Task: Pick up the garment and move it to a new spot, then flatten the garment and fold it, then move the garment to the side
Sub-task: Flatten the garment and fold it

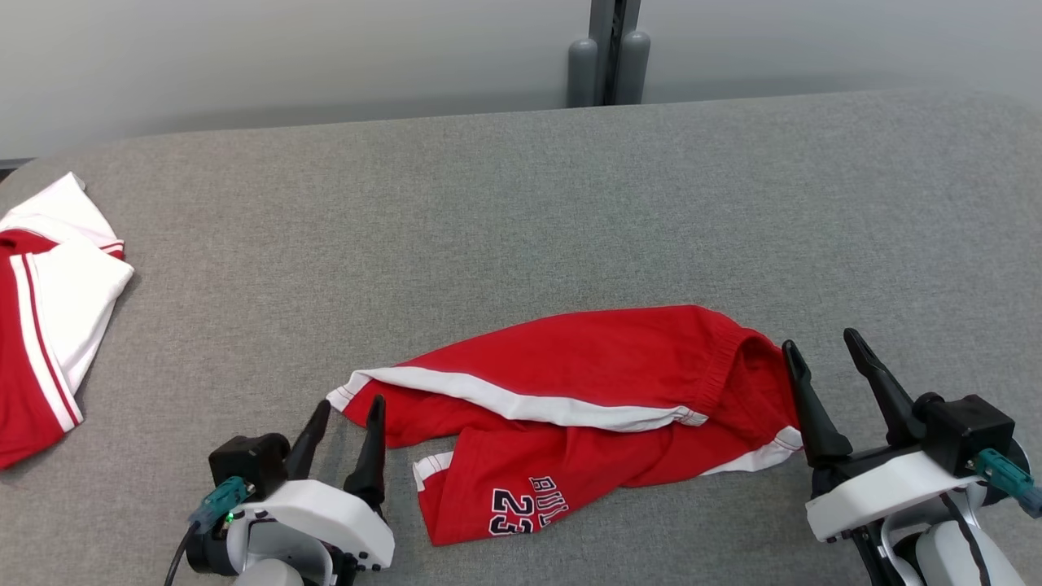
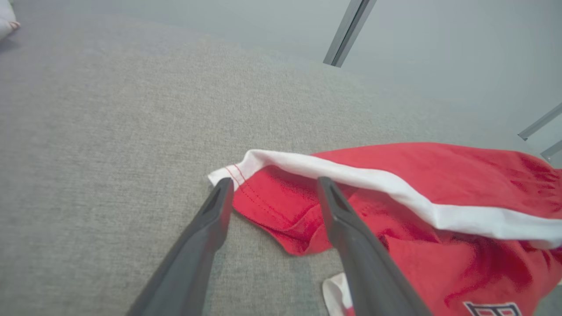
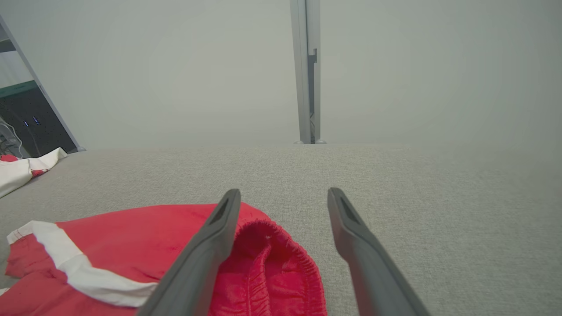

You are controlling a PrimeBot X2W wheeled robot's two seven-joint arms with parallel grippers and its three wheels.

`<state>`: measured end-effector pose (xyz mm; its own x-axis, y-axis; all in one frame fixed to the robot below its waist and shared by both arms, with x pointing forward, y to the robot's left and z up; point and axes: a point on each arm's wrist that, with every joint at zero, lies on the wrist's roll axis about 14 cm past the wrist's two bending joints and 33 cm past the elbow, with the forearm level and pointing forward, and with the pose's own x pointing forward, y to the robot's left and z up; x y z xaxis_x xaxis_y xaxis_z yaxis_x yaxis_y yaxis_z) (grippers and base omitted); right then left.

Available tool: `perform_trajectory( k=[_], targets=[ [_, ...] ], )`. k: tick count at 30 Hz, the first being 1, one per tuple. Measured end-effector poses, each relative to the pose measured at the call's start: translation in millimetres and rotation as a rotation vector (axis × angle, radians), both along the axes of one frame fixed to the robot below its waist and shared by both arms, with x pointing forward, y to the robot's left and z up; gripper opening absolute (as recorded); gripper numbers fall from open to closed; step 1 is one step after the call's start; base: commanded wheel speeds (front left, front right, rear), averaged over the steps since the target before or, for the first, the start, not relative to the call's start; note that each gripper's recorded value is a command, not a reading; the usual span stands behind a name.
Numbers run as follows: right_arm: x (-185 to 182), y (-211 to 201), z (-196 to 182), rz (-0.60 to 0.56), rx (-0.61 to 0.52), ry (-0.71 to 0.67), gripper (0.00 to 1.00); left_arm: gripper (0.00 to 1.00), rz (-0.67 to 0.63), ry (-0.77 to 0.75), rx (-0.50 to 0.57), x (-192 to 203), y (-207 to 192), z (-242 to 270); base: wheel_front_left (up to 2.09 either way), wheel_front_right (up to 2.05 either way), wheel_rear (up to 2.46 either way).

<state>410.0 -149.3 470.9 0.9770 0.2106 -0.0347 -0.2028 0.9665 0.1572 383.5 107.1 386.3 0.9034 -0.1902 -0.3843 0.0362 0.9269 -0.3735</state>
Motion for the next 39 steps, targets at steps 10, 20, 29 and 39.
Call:
perform_trajectory(
  k=[10, 20, 29, 39],
  targets=[
    [-7, 2, 13, 0.0, -0.012, -0.032, 1.0, 1.0, 0.143, -0.368, 0.157, 26, 48, 91, 0.0, 0.0, 0.0],
    [-13, -3, 14, -0.015, -0.033, -0.026, 1.0, 1.0, 0.14, -0.435, 0.318, 13, 69, 107, 0.0, 0.0, 0.0],
    [-11, -4, 15, -0.023, -0.023, -0.029, 1.0, 1.0, 0.115, -0.354, 0.287, 9, 63, 90, 0.0, 0.0, 0.0],
    [-1, 2, 6, 0.001, -0.026, -0.005, 1.0, 1.0, -0.142, -0.067, 0.267, 22, 31, 23, 0.0, 0.0, 0.0]
  ],
)
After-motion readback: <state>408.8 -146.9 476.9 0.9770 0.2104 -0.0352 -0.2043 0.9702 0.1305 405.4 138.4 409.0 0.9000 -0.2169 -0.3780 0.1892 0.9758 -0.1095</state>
